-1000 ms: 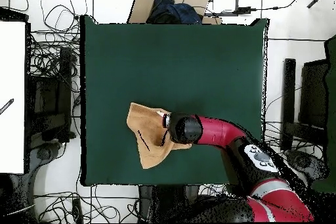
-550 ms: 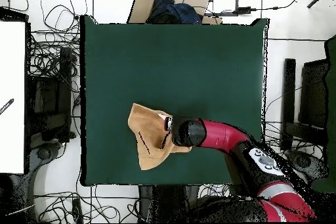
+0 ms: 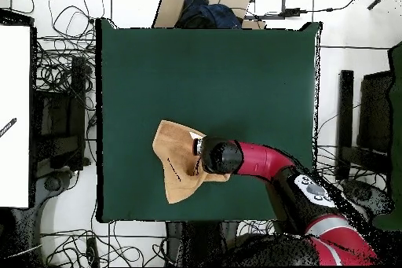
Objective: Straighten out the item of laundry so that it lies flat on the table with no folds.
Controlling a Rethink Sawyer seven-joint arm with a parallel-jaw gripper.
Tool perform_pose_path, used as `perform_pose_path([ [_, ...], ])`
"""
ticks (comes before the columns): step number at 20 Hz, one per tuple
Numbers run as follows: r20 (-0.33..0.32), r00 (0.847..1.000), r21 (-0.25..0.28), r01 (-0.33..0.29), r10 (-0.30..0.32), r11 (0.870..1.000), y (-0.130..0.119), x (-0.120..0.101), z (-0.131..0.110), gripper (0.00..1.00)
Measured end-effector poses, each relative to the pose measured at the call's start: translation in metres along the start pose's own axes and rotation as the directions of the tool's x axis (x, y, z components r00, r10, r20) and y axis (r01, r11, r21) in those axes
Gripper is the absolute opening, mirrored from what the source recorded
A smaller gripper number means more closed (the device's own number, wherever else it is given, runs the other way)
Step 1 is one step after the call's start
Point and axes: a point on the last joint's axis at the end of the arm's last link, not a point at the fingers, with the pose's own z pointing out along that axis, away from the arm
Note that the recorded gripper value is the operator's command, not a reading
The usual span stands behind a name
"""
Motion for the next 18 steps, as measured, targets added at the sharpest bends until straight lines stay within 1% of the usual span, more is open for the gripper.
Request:
perform_pose_path([
  [2,0.0,1.0,0.0,0.0,0.0,1.0,0.0001,-0.0001,0.0,1.0],
  [3,0.0,1.0,0.0,0.0,0.0,1.0,0.0001,-0.0001,0.0,0.0],
  [18,0.0,1.0,0.0,0.0,0.0,1.0,0.0001,0.0,0.0,0.0],
])
